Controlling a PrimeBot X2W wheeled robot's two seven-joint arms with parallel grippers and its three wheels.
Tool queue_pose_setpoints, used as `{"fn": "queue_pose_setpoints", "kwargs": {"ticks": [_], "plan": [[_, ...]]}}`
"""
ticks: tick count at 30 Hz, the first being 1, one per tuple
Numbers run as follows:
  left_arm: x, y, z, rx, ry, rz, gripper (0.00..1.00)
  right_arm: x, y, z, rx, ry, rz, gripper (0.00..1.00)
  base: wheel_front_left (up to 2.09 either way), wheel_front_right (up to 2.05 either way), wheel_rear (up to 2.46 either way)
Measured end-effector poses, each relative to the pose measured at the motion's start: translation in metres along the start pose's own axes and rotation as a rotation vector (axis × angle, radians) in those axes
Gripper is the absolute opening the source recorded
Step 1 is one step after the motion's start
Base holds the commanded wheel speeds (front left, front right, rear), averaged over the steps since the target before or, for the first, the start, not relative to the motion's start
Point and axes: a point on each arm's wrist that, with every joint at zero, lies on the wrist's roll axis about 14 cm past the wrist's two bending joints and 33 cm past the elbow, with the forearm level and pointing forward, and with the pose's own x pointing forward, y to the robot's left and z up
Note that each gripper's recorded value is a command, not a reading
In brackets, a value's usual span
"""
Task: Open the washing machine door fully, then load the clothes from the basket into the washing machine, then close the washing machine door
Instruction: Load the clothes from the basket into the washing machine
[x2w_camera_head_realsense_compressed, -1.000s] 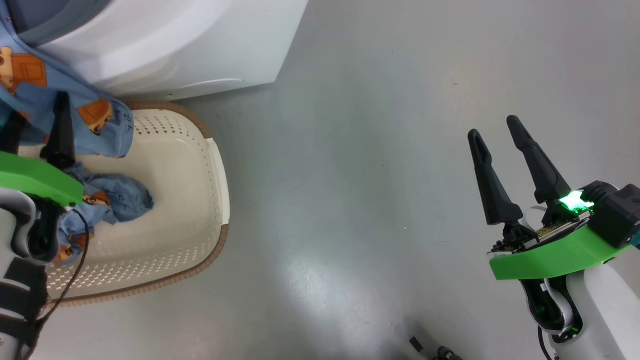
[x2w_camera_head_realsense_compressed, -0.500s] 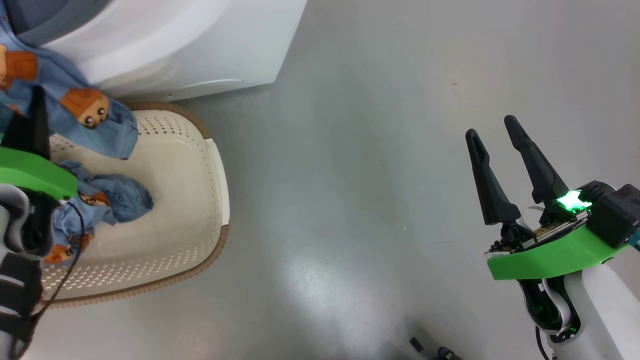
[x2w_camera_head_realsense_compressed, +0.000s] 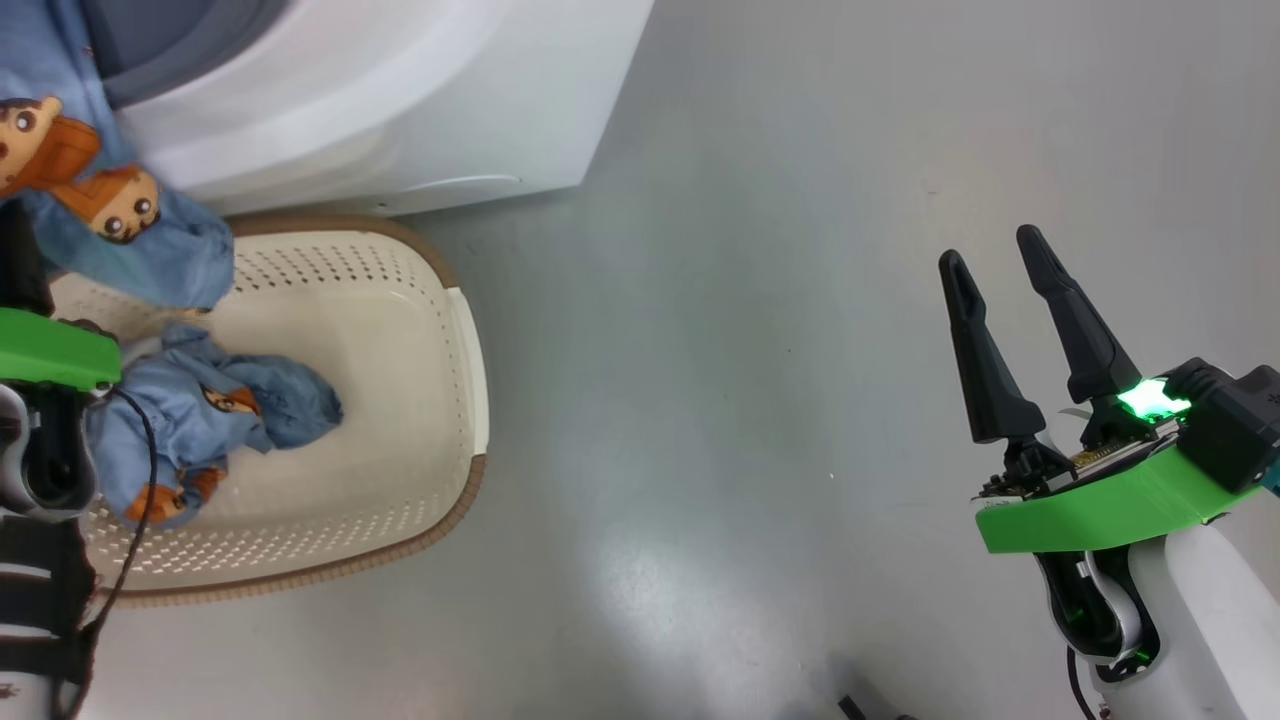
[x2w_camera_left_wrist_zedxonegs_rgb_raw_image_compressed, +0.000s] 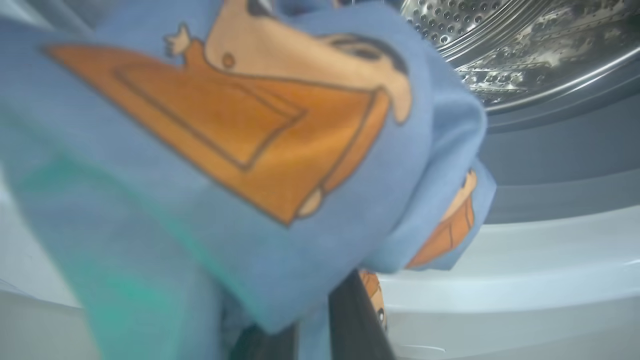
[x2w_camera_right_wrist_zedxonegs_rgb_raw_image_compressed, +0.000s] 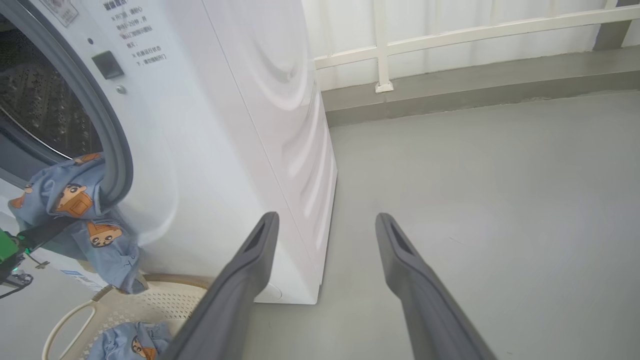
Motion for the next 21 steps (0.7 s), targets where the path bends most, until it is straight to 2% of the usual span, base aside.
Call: {"fn": "queue_pose_setpoints", "kwargs": {"ticks": [6, 15, 21], "plan": [[-0.009, -0.01, 0.035, 0.034, -0.117, -0.012, 0.0, -0.001, 0.006, 0.007, 0.006, -0.018, 0.012, 1.0, 0.0, 0.0, 0.0], [-0.018, -0.046, 0.079, 0.12, -0.259, -0.096, 0.0, -0.004, 0.01, 0.018, 0.014, -0.047, 0.014, 1.0, 0.0, 0.0, 0.0], [-0.017, -0.064, 0.084, 0.167, -0.27, -0.145, 0.0, -0.007, 0.012, 0.023, 0.024, -0.059, 0.008, 1.0, 0.0, 0.0, 0.0]]}}
